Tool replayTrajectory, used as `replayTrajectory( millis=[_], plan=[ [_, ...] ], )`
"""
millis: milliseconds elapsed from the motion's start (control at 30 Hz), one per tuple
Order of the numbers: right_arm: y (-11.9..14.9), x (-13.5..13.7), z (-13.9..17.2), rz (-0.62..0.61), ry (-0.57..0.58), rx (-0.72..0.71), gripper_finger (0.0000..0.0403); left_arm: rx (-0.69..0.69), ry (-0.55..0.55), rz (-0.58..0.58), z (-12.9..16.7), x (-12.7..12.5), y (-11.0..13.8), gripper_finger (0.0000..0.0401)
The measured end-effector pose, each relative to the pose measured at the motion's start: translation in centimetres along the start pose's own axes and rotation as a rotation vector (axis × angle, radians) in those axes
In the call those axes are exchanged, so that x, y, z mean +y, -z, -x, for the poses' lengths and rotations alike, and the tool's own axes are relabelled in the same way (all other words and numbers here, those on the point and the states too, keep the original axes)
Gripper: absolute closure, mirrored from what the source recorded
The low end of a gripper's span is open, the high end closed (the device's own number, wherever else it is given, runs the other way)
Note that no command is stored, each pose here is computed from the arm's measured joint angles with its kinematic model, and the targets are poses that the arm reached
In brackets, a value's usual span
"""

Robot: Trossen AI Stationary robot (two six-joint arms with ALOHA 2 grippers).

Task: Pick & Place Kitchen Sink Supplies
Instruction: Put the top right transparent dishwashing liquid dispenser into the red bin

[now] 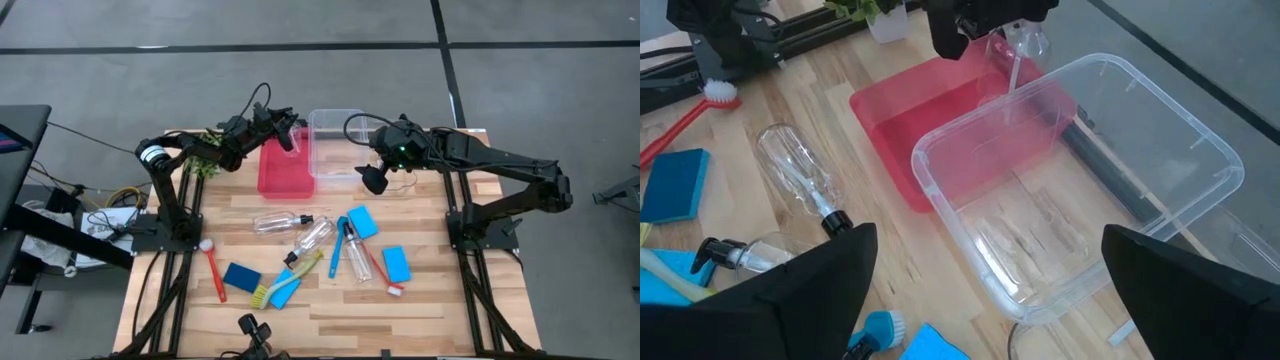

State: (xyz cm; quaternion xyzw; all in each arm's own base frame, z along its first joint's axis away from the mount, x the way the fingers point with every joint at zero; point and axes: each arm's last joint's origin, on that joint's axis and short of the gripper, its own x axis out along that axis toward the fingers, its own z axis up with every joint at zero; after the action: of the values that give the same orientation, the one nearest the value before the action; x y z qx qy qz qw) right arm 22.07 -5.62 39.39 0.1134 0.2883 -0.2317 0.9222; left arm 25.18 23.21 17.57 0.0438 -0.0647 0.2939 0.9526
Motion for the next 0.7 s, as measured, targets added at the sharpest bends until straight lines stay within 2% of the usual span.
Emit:
replayTrajectory(
  millis=[700],
  plan=[
    [-0.13, 0.03, 0.0, 0.001, -0.003, -0.013, 0.0023, 0.007, -0.004, 0.003, -0.23, 0.08, -0.06, 0.0257]
  ],
)
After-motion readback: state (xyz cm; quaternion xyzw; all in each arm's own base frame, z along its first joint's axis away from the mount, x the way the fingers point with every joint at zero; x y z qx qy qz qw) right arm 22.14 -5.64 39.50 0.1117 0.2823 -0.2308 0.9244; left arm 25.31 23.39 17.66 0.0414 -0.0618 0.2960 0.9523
